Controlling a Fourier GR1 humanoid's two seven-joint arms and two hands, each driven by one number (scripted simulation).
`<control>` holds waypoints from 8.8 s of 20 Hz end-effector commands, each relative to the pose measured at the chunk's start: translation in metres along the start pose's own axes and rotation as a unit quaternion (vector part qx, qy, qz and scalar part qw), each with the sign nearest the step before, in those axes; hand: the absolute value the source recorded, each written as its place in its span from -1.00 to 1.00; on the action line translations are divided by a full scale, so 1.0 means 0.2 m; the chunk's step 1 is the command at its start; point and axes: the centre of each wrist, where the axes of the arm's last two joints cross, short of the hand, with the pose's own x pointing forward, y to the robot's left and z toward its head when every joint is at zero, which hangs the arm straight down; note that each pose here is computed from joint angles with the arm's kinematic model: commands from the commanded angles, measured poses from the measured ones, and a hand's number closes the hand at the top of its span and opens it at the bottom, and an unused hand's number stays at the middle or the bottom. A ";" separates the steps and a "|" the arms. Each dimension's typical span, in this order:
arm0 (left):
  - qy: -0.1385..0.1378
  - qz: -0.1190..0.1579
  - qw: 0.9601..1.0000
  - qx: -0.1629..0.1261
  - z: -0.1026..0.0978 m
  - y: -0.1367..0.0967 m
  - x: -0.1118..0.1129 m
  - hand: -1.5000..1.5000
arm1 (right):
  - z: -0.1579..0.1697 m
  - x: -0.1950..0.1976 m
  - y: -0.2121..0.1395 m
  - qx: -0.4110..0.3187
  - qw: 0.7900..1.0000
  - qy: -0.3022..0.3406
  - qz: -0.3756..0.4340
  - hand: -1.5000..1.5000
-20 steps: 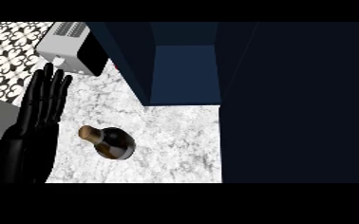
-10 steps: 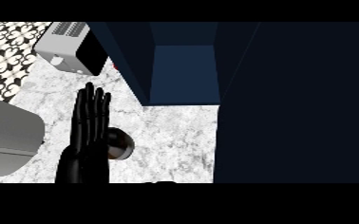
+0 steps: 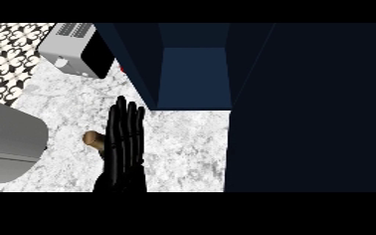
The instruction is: Pick up the wine, place it into the cabinet and close the cabinet
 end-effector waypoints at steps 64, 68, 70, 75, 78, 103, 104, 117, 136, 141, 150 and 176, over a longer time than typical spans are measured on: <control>0.088 -0.042 0.981 0.170 0.02 0.58 -0.35 -1.00 | -0.01 0.30 0.09 -0.011 1.000 -0.013 0.005 -1.00; 0.104 -0.028 0.980 0.165 0.17 0.71 -0.40 -1.00 | 0.03 0.29 0.08 -0.008 1.000 -0.006 0.007 -1.00; 0.103 -0.024 0.979 0.176 0.10 0.79 -0.46 -1.00 | 0.00 0.32 0.08 -0.007 1.000 -0.010 0.009 -1.00; 0.112 -0.027 0.980 0.165 0.10 0.82 -0.56 -1.00 | -0.05 0.30 0.09 -0.012 1.000 -0.013 0.007 -1.00; 0.119 -0.021 0.981 0.151 0.14 0.82 -0.70 -1.00 | -0.03 0.36 0.07 -0.010 1.000 -0.010 0.010 -1.00; 0.128 -0.012 0.982 0.135 0.21 0.90 -1.04 -1.00 | -0.07 0.33 0.13 -0.004 1.000 -0.011 0.001 -1.00; 0.129 -0.009 0.981 0.146 0.07 0.87 -1.01 -1.00 | 0.03 0.31 0.04 0.000 1.000 -0.009 0.022 -1.00; 0.118 0.028 0.982 0.143 0.11 0.92 -1.08 -1.00 | -0.02 0.34 0.05 -0.001 1.000 -0.011 0.022 -1.00; 0.144 0.023 0.986 -0.075 -0.02 1.29 -1.03 1.00 | -0.08 0.28 0.06 -0.018 1.000 -0.006 0.006 -1.00; 0.102 -0.004 0.992 -0.075 -0.18 1.32 -1.00 1.00 | -0.10 0.29 0.04 -0.012 1.000 -0.005 0.008 -1.00; -0.006 -0.027 0.997 -0.068 -0.16 1.19 -0.81 1.00 | -0.11 0.26 0.02 -0.009 1.000 -0.001 0.011 -1.00; 0.032 0.077 0.980 -0.181 -0.48 0.31 -0.17 1.00 | -0.09 0.29 0.05 -0.002 1.000 -0.002 0.002 -1.00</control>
